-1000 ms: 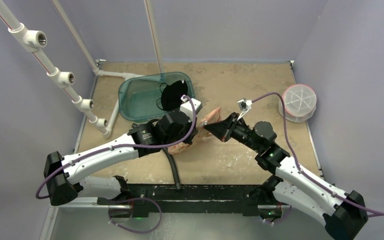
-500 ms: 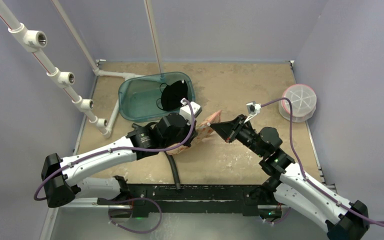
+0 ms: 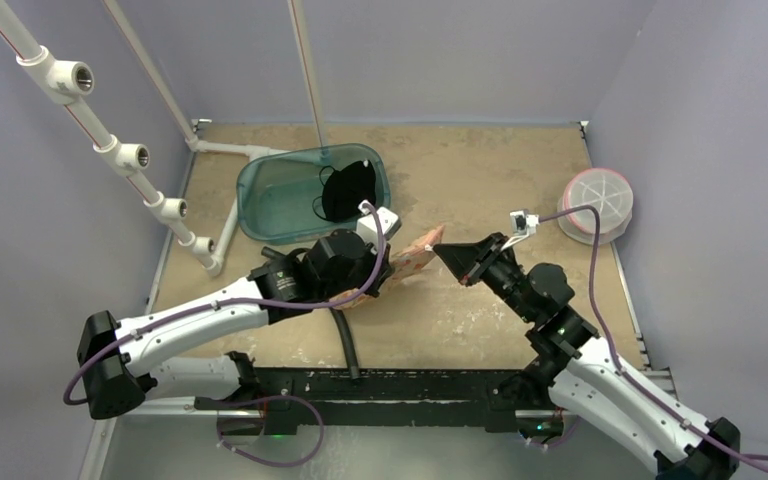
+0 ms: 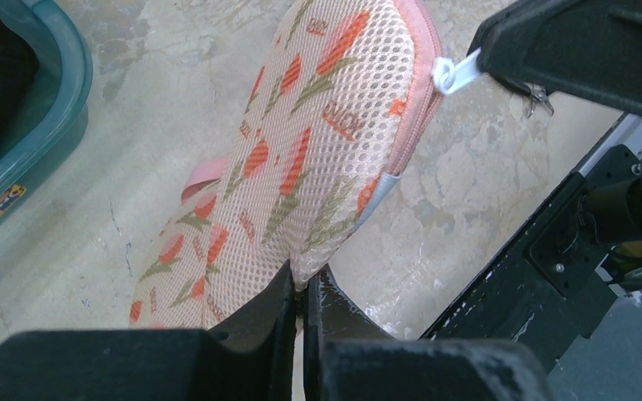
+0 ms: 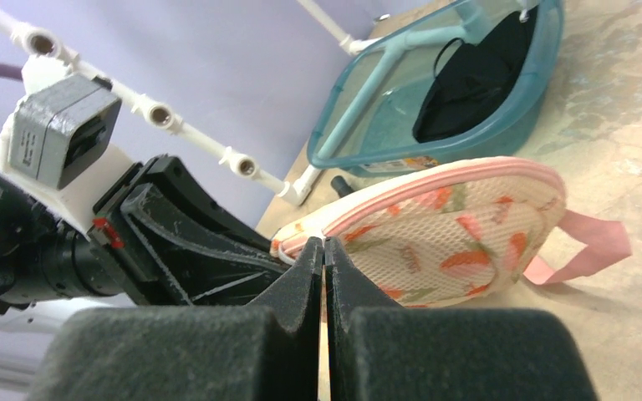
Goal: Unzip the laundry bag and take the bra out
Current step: Unzip the laundry bag at the center of the board.
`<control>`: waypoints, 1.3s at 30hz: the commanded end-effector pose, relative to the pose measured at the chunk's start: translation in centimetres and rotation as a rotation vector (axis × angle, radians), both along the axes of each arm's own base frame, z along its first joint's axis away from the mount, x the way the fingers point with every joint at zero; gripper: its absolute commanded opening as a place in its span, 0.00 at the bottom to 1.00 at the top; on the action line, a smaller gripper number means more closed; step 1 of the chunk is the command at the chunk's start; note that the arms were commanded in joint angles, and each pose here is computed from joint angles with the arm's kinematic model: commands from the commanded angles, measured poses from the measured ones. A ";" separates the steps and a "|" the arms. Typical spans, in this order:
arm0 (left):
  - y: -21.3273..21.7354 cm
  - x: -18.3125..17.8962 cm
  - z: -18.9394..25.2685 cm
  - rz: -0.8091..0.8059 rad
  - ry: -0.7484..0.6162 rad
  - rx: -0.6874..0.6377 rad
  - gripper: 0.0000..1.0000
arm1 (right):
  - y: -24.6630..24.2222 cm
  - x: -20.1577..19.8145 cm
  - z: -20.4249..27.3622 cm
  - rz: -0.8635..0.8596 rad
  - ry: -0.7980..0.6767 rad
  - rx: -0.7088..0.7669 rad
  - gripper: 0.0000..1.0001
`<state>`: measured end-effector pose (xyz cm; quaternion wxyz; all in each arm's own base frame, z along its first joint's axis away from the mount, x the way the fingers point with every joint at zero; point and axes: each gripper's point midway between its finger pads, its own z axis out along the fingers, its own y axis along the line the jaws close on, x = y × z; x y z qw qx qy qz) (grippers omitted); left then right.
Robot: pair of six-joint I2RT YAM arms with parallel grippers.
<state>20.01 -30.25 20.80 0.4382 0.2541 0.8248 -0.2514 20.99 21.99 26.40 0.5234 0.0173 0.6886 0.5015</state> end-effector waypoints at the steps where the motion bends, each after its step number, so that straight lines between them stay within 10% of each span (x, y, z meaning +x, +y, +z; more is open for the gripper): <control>1: 0.7 -0.2 0.3 -0.008 -0.029 -0.011 0.00 | -2.8 1.7 -0.2 -0.176 0.004 0.010 0.00; 8: 0.8 -0.6 -0.5 -0.031 -0.029 -0.015 0.01 | -3.5 1.2 -2.0 -0.187 0.037 -0.016 0.00; 12: 0.7 -0.8 0.2 -0.041 -0.048 -0.045 0.47 | -3.4 0.6 -3.2 -0.170 0.058 -0.021 0.00; 18: 0.2 -1.2 2.9 -0.069 -0.134 -0.149 0.74 | -3.4 0.2 -4.1 -0.154 0.075 -0.026 0.00; 39: -7.4 -1.4 -0.7 0.075 -0.489 0.242 0.79 | -3.0 -0.3 -4.1 -0.124 0.113 -0.005 0.00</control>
